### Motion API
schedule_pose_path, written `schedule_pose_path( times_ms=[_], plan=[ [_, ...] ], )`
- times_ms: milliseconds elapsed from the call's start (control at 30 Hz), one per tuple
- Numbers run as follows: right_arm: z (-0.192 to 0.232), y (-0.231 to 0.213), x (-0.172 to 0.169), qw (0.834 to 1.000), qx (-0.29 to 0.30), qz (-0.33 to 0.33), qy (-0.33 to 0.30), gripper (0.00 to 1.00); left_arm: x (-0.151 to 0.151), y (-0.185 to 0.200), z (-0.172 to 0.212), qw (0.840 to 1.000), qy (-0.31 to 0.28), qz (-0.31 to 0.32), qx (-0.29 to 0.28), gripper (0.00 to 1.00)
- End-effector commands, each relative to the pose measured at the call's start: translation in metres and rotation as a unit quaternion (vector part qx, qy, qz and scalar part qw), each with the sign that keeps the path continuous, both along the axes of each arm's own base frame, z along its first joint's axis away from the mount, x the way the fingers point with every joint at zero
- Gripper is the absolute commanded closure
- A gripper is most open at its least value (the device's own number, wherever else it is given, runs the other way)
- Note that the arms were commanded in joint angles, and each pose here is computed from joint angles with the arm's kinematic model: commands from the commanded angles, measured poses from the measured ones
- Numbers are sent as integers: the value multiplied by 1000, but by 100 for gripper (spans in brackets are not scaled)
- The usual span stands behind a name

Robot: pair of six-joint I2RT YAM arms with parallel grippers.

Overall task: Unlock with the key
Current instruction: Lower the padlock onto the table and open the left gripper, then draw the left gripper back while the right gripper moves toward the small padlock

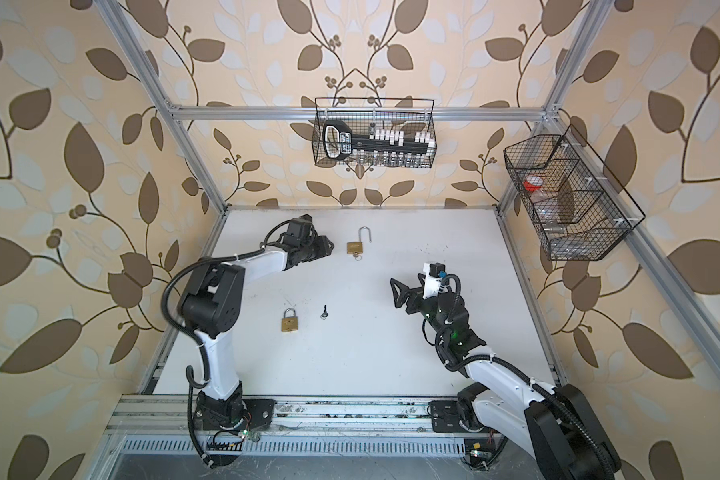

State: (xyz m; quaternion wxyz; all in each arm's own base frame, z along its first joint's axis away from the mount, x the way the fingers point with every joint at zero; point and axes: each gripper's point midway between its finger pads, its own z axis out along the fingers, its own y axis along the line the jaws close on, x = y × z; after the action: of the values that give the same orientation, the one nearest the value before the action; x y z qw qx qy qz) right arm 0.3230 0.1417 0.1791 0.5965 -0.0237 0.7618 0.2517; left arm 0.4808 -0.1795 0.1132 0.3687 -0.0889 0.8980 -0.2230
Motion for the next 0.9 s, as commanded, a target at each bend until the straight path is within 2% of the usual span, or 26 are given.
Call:
schedule_pose_path(
  times_ms=[0, 100, 200, 300, 400, 567, 700, 867],
  plan=[
    [-8, 10, 8, 999, -12, 14, 27, 3, -34, 20, 58, 993, -94, 38, 52, 48],
    [-15, 30, 9, 998, -45, 37, 40, 4, -79, 33, 53, 994, -91, 37, 53, 47],
    [-22, 62, 5, 993, -79, 73, 51, 5, -116, 27, 41, 994, -97, 13, 49, 46],
    [-32, 89, 1, 986, -107, 107, 77, 6, -140, 24, 40, 993, -117, -2, 26, 46],
    [-48, 105, -5, 976, -135, 132, 111, 7, -162, 18, 48, 988, -148, -26, 47, 46],
    [-67, 124, -16, 961, -129, 182, 165, 8, -173, 40, 78, 983, -171, 14, 62, 42],
    [-78, 151, -31, 939, -125, 244, 207, 12, -179, 54, 84, 979, -194, 49, 51, 40],
    [-109, 187, -49, 910, -198, 279, 234, 18, -180, 63, 88, 978, -186, 62, 72, 39]
  ],
)
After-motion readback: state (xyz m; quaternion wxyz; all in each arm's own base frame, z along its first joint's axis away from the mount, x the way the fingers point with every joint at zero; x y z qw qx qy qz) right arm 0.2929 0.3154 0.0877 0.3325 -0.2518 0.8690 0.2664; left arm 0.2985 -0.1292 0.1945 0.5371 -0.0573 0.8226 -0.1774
